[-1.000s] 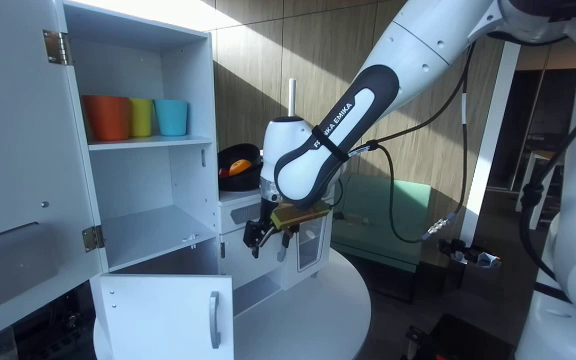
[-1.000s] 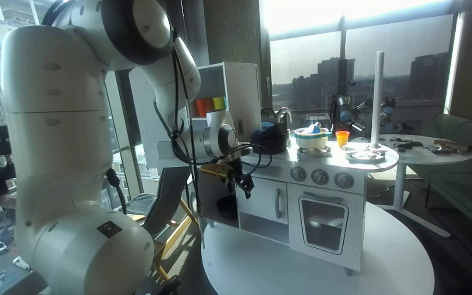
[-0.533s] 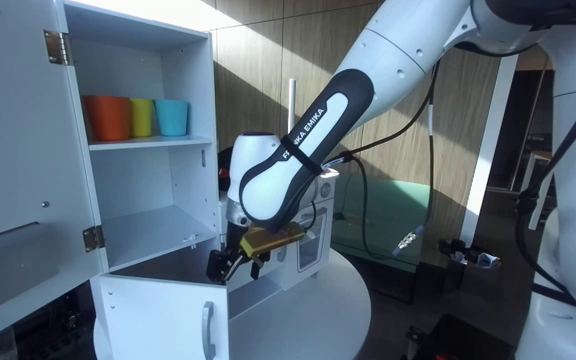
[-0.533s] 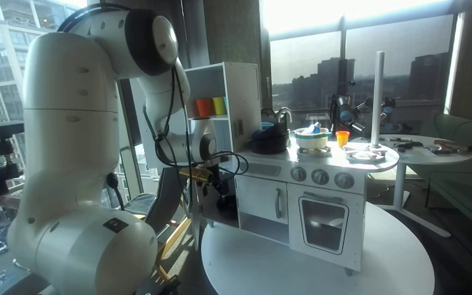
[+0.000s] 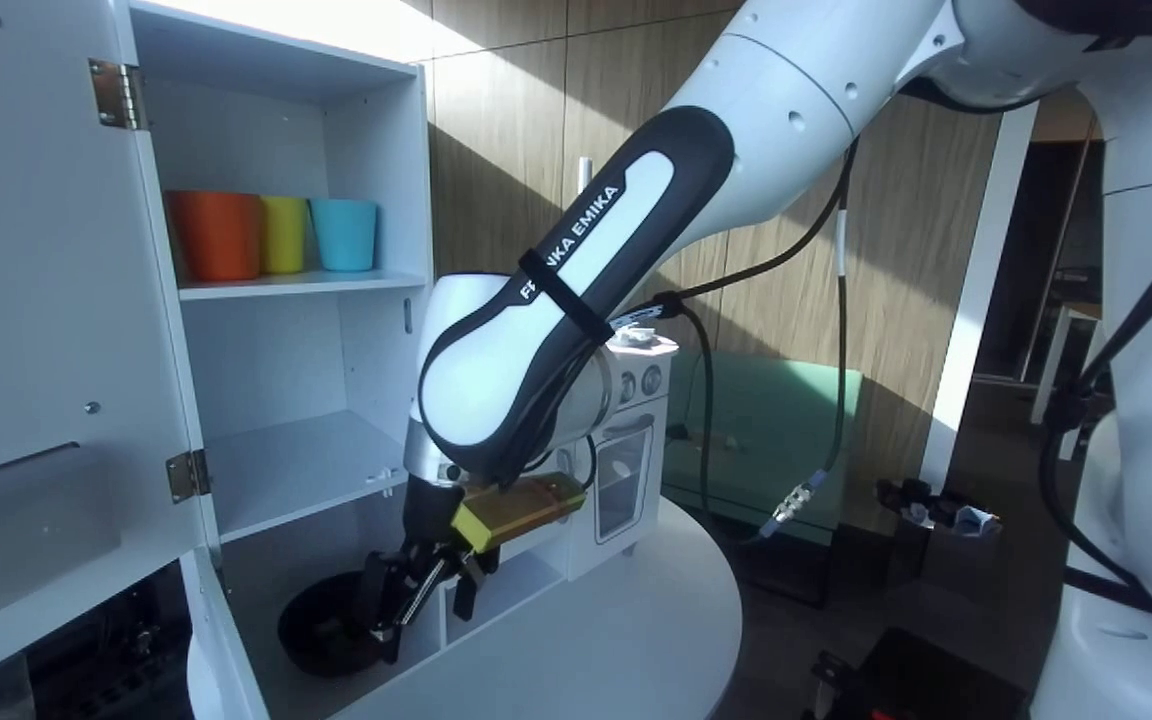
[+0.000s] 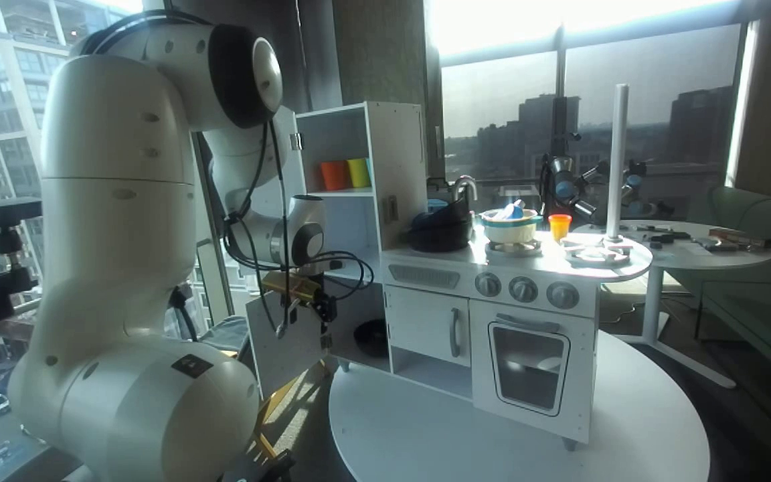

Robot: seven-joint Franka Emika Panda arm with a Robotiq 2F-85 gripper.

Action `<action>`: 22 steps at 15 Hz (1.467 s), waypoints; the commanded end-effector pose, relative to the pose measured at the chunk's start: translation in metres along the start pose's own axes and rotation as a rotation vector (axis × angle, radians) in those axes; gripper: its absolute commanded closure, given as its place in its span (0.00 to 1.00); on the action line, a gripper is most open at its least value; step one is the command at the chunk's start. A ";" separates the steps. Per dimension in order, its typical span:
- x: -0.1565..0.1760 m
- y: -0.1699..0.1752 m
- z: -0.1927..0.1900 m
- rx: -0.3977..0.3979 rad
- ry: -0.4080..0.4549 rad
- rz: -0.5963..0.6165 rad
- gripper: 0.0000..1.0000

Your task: Pull open the doors to the three compartments

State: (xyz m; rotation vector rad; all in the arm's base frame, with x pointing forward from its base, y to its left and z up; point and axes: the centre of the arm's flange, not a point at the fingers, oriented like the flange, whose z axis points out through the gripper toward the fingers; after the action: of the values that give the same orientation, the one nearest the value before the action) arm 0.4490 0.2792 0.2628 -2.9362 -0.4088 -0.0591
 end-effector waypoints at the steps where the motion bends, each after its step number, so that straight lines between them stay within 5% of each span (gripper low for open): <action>1: 0.012 0.030 -0.008 -0.006 0.014 0.032 0.00; 6: 0.021 0.124 -0.016 -0.050 0.088 0.165 0.00; 9: 0.015 0.177 -0.031 0.026 0.125 0.147 0.00; 13: 0.008 0.223 -0.038 0.032 0.152 0.084 0.00; 18: 0.005 0.250 -0.030 -0.072 0.128 0.114 0.00; 22: 0.001 0.261 -0.024 -0.242 0.124 0.097 0.00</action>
State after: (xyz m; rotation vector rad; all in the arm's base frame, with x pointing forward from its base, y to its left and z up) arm 0.5197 0.0264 0.2449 -3.0594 -0.2638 -0.2294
